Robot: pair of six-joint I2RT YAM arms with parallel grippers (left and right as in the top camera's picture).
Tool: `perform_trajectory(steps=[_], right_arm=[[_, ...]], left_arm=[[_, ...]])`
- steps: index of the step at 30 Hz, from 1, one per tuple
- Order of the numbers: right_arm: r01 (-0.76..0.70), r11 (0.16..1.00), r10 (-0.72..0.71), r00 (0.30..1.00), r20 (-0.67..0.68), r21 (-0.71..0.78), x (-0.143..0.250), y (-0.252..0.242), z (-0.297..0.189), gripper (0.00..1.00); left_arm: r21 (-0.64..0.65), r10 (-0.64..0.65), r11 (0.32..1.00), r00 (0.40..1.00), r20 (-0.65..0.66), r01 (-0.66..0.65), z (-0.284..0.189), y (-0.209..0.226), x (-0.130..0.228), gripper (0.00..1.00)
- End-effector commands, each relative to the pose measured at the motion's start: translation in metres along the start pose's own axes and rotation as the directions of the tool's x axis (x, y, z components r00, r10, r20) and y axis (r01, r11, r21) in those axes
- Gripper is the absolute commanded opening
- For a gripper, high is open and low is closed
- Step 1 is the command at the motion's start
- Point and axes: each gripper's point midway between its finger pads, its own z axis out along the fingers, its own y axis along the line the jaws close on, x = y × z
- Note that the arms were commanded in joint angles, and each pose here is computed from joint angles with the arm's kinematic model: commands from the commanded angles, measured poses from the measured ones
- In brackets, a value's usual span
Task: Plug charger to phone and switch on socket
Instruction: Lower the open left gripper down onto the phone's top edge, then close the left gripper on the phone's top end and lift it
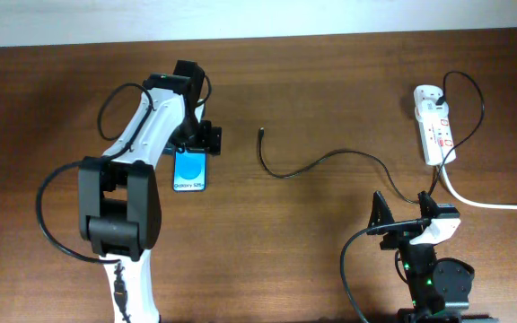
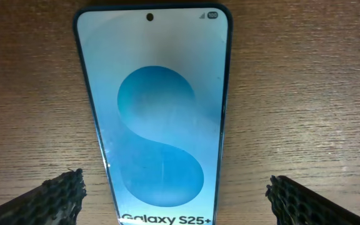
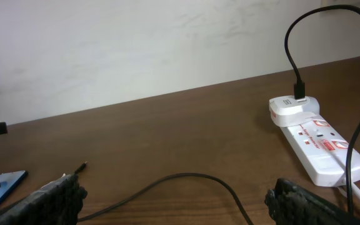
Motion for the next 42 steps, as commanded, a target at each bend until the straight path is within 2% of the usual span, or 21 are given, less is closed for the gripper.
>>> perform_trajectory(steps=[1, 8, 17, 24, 29, 32, 38, 42], right_arm=[[-0.008, 1.0, 0.008, 1.0, 0.0, -0.007, 0.002, 0.0, 0.0, 0.98], [-0.008, 1.0, 0.008, 1.0, 0.0, -0.007, 0.002, 0.0, 0.0, 0.98], [-0.008, 1.0, 0.008, 1.0, 0.0, -0.007, 0.002, 0.0, 0.0, 0.98], [-0.008, 1.0, 0.008, 1.0, 0.0, -0.007, 0.002, 0.0, 0.0, 0.98], [-0.008, 1.0, 0.008, 1.0, -0.001, -0.007, 0.002, 0.0, 0.0, 0.98], [-0.008, 1.0, 0.008, 1.0, 0.0, -0.007, 0.002, 0.0, 0.0, 0.99], [-0.008, 1.0, 0.008, 1.0, -0.001, -0.007, 0.002, 0.0, 0.0, 0.98], [-0.008, 1.0, 0.008, 1.0, 0.0, -0.007, 0.002, 0.0, 0.0, 0.99]], left_arm=[[0.013, 0.002, 1.0, 1.0, 0.004, -0.003, 0.001, 0.002, -0.004, 0.99], [0.019, 0.002, 1.0, 1.0, 0.0, -0.002, 0.007, 0.001, -0.006, 0.99], [0.05, -0.017, 0.999, 0.998, -0.062, 0.02, 0.037, 0.01, -0.003, 0.99], [0.052, -0.018, 0.998, 0.999, -0.041, 0.02, 0.04, 0.01, -0.009, 0.99], [0.123, 0.031, 0.992, 0.999, -0.038, -0.026, 0.043, -0.002, -0.008, 0.99], [0.123, 0.03, 0.992, 0.999, -0.036, -0.026, 0.043, -0.002, -0.008, 0.96], [0.12, 0.03, 0.992, 0.999, -0.036, -0.025, 0.043, -0.002, -0.008, 0.75], [0.12, 0.03, 0.992, 0.999, -0.036, -0.025, 0.043, -0.002, -0.008, 0.73]])
